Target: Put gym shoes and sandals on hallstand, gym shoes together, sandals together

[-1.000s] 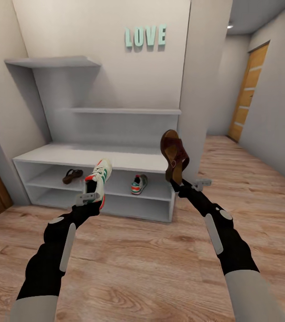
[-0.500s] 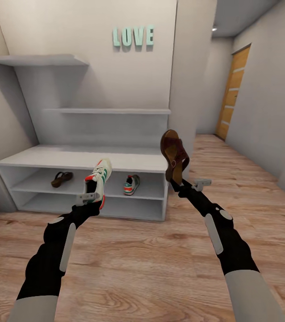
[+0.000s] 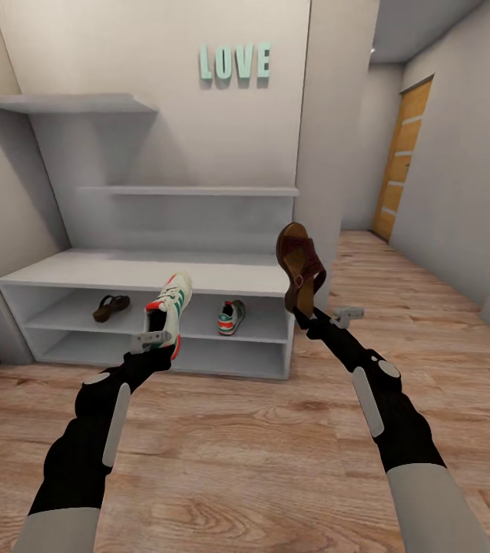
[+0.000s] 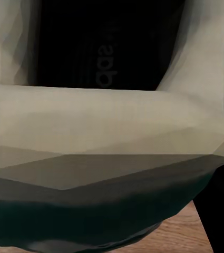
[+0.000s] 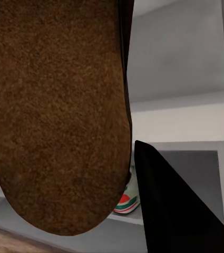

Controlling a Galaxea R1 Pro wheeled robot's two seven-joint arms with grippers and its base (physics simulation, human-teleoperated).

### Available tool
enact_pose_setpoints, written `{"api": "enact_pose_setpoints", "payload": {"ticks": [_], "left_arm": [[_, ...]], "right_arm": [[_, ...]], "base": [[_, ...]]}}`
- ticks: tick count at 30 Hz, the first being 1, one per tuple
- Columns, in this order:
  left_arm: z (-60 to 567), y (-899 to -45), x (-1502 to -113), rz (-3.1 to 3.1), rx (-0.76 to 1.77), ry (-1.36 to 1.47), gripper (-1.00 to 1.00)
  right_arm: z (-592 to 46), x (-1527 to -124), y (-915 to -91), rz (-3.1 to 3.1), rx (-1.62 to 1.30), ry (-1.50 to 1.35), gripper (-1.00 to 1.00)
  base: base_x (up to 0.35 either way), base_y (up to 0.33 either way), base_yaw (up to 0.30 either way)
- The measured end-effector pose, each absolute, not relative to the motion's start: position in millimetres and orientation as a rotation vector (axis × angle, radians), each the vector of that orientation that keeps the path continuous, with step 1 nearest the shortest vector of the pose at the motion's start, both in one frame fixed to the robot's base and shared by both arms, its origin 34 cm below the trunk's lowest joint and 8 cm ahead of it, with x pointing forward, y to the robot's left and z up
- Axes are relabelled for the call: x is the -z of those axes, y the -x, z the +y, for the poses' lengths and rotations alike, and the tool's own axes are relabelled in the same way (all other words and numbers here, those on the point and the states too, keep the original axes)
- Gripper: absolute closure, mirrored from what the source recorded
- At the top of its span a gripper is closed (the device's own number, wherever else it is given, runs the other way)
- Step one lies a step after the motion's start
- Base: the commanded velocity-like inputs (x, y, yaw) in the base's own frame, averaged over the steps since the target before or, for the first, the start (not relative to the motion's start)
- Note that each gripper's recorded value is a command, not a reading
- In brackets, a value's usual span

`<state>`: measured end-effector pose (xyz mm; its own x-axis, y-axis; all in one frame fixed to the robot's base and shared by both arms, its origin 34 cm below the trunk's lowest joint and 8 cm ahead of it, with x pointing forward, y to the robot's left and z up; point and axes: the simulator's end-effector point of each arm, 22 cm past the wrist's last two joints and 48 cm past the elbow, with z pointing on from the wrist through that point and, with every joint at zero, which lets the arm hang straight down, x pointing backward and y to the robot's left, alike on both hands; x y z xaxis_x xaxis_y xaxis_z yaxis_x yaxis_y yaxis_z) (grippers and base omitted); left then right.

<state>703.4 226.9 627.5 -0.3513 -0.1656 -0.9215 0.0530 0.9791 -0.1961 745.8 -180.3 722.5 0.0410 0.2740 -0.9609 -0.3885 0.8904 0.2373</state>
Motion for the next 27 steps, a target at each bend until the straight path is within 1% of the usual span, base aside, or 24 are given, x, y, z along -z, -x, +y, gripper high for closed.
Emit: {"api": "enact_pose_setpoints", "payload": {"ticks": [7,10,15,18,22,27], "left_arm": [[227.2,-703.4,-625.7,1.921,0.225,0.081,1.0],[226.6,-702.7,-602.8,1.971,0.223,0.084,1.0],[229.9,-700.1,-569.9,2.044,0.206,0.092,1.0],[241.3,-699.1,-563.2,2.063,0.15,0.11,1.0],[262.6,-696.3,-550.6,2.095,0.058,0.139,1.0],[270.4,-693.6,-540.3,2.128,0.03,0.148,1.0]], "right_arm": [[-189.4,-721.0,-748.1,1.452,-0.493,0.066,1.0],[-220.0,-716.2,-753.2,1.47,-0.445,-0.022,1.0],[-304.3,-674.6,-749.7,1.602,-0.429,-0.283,1.0],[-354.7,-646.1,-736.7,1.669,-0.437,-0.451,1.0],[-434.8,-635.1,-719.2,1.699,-0.292,-0.581,1.0],[-528.5,-649.2,-692.7,1.681,-0.102,-0.652,1.0]], "base": [[0.0,0.0,0.0],[0.0,0.0,0.0],[0.0,0.0,0.0],[0.0,0.0,0.0],[0.0,0.0,0.0],[0.0,0.0,0.0]]}}
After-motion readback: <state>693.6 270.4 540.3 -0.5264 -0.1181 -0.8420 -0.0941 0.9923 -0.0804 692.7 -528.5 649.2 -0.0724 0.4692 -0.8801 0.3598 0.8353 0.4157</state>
